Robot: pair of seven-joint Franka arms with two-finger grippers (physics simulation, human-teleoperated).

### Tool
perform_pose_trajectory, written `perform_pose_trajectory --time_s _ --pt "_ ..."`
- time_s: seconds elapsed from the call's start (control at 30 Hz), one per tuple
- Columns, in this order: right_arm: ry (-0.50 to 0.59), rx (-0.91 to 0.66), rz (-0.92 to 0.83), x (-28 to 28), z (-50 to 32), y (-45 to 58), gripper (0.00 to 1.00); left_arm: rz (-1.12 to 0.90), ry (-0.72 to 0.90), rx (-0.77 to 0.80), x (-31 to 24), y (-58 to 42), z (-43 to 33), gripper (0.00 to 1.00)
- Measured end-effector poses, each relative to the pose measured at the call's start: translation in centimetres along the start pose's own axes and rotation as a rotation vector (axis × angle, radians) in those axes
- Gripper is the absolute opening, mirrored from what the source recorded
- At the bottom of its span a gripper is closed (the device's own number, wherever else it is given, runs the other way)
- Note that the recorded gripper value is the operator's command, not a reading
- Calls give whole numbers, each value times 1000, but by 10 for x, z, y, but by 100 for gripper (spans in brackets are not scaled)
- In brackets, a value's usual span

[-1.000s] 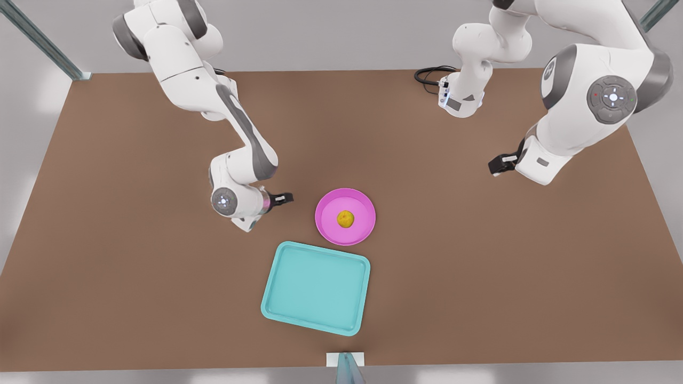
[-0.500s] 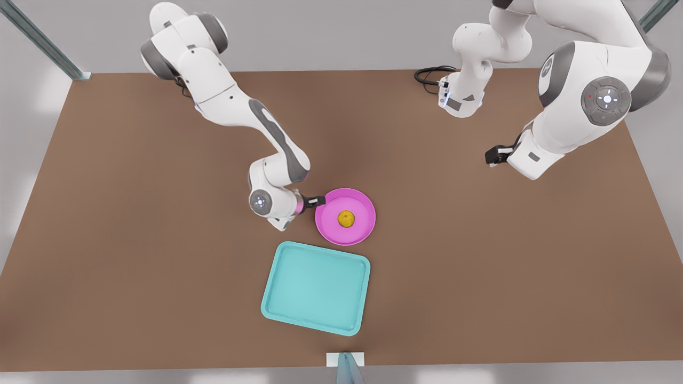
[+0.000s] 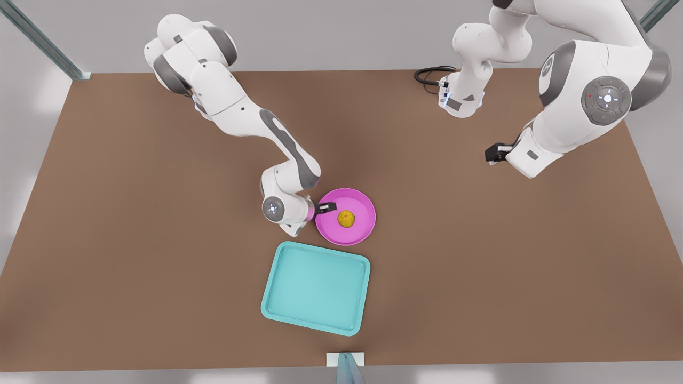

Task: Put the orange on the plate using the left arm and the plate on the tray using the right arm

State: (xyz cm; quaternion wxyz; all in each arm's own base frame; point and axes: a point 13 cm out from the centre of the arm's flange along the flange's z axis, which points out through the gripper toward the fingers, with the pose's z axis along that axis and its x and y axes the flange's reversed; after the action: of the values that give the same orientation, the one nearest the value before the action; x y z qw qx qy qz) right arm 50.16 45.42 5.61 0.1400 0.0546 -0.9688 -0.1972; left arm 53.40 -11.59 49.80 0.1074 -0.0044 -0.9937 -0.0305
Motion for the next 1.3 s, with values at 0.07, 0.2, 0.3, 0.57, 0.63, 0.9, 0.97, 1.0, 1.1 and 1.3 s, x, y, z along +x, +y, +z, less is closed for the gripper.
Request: perform_pose_trajectory --time_s 0.07,0.2,0.3,0.57,0.63,0.9,0.97,1.0,1.1,1.3 --pt "-5 1 4 -3 4 -2 100 4 0 0 0 0 0 100" --pt "-11 3 6 -6 7 -3 100 11 -1 -1 0 0 -1 100" --pt "-15 3 6 -7 7 -4 74 16 -1 0 0 0 0 100" --pt "-13 8 1 -8 14 -5 62 25 0 0 0 0 0 100" --pt "-12 8 0 -8 13 -4 56 27 0 0 0 0 0 100" --pt "-7 6 -6 -7 12 -3 25 32 -5 1 2 1 -3 100" --pt "-8 3 -8 -7 10 -2 23 33 -6 1 2 0 -4 100" --pt "-10 2 -11 -7 8 -1 22 34 -5 1 2 0 -3 100" --pt "-17 -5 -17 -9 1 1 22 36 -4 1 2 0 -3 100" --pt "-40 -36 -26 -24 -33 10 22 37 -3 1 2 0 -2 100"
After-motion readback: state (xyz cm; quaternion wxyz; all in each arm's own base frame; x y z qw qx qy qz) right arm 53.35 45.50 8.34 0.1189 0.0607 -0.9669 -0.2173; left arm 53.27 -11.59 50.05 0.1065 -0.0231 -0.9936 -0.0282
